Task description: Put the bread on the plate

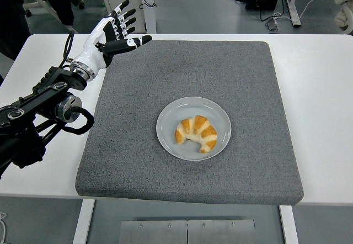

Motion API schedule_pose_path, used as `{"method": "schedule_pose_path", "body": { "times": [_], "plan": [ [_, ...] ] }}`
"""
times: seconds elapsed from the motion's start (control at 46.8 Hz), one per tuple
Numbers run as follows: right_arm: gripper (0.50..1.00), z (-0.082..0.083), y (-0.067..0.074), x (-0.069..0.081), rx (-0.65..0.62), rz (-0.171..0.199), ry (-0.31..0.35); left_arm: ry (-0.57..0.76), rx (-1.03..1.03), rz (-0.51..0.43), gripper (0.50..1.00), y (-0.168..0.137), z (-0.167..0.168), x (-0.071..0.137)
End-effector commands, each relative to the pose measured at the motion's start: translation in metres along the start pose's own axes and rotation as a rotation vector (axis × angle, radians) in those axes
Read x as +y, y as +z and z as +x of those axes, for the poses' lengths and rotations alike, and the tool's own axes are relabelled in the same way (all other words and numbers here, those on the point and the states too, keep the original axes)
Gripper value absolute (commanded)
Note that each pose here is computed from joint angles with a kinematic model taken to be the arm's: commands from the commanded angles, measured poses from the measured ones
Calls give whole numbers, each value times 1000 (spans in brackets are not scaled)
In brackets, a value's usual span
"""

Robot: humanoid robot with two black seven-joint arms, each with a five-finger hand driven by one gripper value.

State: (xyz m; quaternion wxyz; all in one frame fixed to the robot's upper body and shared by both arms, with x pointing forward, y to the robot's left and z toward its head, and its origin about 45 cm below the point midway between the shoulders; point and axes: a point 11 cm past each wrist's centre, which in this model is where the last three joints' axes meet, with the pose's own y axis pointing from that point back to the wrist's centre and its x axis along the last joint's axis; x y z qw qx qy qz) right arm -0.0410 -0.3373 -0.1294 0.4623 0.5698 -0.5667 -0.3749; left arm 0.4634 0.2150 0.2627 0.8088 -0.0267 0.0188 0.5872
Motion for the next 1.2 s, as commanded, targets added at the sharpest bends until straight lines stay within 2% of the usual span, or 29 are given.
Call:
{"method": "schedule_pose_path", "body": {
  "times": [0.0, 0.214, 0.342, 0.684, 1.175],
  "plan": [
    [1000, 0, 0, 0, 0, 0, 0, 11, 21, 4, 969, -2, -2, -4],
    [1000, 0, 0, 0, 0, 0, 0, 66, 106, 26, 969, -15, 2, -9],
    [1000, 0, 0, 0, 0, 0, 0, 146, 178, 29, 969, -23, 16, -12],
    [1000, 0, -1, 0, -2, 2, -1, 256, 344, 38, 969, -36, 46, -18],
    [1000, -3, -3, -1, -4, 5, -11, 274, 440, 5, 971, -34, 65, -19]
  ]
}}
